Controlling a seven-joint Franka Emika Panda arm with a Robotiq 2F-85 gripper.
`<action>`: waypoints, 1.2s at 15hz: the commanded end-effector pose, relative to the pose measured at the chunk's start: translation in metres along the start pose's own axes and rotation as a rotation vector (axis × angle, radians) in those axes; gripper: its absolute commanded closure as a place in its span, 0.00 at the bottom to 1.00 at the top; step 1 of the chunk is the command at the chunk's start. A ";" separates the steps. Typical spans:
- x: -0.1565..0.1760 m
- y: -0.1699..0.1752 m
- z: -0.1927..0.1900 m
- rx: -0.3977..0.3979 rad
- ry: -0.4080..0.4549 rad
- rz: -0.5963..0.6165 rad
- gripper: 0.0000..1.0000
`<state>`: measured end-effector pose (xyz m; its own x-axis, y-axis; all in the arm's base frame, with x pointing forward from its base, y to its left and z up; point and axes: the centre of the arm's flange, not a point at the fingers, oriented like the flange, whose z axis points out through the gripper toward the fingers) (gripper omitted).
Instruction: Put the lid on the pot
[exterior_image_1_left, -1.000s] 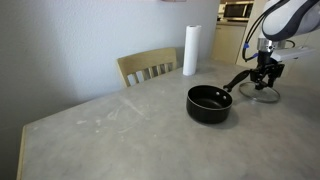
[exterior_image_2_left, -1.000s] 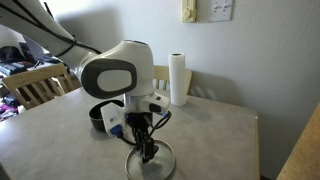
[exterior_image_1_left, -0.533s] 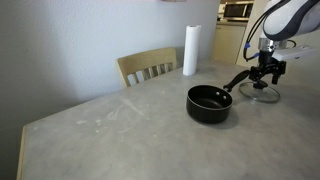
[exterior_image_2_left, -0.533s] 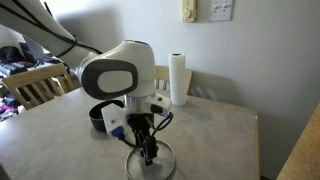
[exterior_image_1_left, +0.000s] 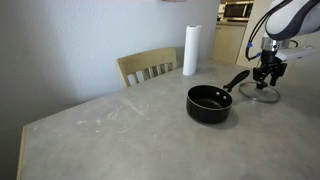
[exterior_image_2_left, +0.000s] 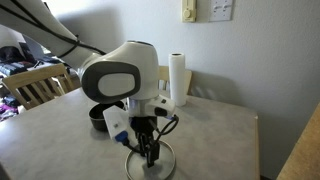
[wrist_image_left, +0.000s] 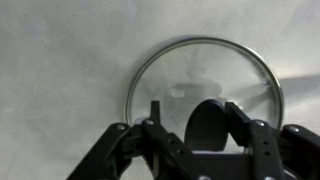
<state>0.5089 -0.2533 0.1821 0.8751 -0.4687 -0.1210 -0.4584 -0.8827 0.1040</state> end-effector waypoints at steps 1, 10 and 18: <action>0.000 0.001 0.002 0.016 0.010 -0.011 0.61; -0.015 -0.025 -0.036 0.007 0.068 -0.075 0.87; -0.015 -0.046 -0.108 -0.260 0.265 -0.139 0.87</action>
<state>0.5406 -0.2045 0.2608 0.9492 -0.3137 0.0257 -0.3090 -0.9133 0.2653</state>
